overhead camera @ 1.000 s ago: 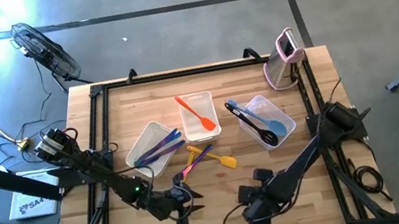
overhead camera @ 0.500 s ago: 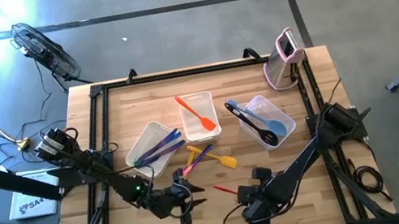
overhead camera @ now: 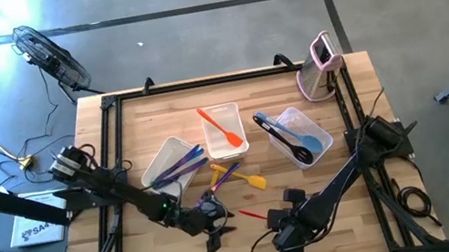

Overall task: Pick & Place Kitchen Items
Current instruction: Put the red spatula into the right white bin

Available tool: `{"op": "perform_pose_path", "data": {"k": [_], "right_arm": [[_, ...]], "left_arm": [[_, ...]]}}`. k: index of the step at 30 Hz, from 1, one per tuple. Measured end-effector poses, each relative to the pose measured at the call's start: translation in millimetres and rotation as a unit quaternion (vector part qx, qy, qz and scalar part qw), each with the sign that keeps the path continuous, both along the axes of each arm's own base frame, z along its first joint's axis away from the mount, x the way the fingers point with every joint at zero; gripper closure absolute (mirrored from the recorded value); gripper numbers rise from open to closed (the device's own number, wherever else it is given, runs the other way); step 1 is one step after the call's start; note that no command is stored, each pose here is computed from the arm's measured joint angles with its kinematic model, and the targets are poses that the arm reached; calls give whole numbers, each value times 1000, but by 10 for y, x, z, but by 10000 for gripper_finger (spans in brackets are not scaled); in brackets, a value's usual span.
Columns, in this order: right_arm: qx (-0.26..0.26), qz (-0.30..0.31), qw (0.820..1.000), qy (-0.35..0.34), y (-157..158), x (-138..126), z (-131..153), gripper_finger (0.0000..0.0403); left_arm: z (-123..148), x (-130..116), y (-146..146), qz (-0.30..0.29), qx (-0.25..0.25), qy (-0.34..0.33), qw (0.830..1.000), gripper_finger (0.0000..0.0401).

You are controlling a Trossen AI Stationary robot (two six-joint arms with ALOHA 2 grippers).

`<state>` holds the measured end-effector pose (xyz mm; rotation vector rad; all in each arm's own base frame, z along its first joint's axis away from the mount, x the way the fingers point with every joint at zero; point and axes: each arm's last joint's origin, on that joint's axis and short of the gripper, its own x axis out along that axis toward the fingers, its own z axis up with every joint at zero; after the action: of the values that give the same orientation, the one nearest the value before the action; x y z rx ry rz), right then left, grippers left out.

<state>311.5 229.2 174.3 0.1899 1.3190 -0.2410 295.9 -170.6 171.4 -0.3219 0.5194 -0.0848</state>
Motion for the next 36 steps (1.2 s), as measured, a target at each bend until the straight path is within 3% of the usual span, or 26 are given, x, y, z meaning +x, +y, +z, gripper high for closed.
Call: {"op": "perform_pose_path", "data": {"k": [2, 7, 12, 15, 19, 22, 29, 36], "right_arm": [[0, 0, 1000, 0, 0, 0, 0, 400], [-2, -1, 1000, -4, 0, 4, 3, 400], [-2, -1, 1000, -4, -1, 5, 7, 400], [-2, -1, 1000, -4, -1, 5, 8, 400], [-1, -1, 1000, -5, -1, 7, 11, 400], [0, -2, 1000, -6, 0, 8, 11, 400], [3, -2, 1000, -4, 1, 8, 12, 400], [6, -2, 1000, -7, 6, 14, 13, 400]], "left_arm": [[-51, 43, -27, 3, -15, -13, 1000, 201], [-40, 62, -18, 2, 48, -39, 998, 190], [-24, 73, -17, -3, 59, -49, 997, 190], [-1, 117, 5, -30, 133, -32, 990, 190], [130, 206, 15, -33, 245, 4, 969, 190], [299, 297, 33, -31, 283, 28, 958, 190], [484, 467, 111, -100, 242, 86, 961, 190], [258, 588, 60, -124, 233, 106, 959, 190]]}}
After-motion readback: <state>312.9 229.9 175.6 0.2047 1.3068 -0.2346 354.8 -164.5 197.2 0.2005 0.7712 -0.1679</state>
